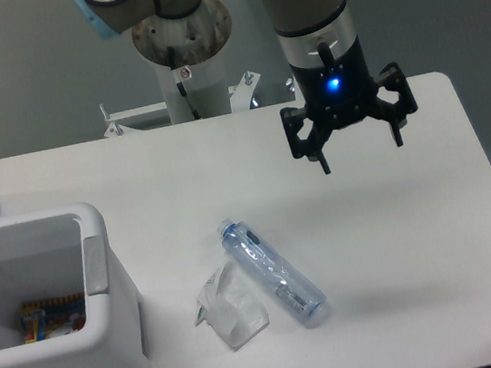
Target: Place the trash in the trash can
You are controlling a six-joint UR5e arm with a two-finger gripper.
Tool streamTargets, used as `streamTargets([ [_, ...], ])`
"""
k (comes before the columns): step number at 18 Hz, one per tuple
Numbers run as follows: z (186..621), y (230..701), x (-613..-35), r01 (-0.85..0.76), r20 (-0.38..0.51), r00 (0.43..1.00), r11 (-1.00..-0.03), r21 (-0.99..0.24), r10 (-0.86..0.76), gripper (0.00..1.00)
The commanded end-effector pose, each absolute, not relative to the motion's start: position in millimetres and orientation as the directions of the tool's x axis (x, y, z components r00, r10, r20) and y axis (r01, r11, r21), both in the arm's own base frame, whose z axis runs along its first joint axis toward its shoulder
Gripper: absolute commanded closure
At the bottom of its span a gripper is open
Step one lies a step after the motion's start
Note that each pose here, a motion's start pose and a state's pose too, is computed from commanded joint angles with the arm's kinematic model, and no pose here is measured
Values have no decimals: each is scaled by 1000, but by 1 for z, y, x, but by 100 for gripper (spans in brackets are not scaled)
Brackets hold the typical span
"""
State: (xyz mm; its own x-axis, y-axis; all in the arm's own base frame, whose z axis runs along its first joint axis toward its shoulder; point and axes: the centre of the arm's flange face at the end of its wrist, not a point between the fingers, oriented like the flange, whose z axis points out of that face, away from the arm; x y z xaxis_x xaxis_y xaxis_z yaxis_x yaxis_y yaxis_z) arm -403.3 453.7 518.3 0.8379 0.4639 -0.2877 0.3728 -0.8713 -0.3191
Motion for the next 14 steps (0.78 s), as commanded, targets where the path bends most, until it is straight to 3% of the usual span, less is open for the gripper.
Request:
streamTargets([
  [7, 519, 456, -402, 380, -294, 831, -868, -320, 473, 0],
  [14, 480, 461, -402, 402, -274, 841, -877, -261, 467, 0],
])
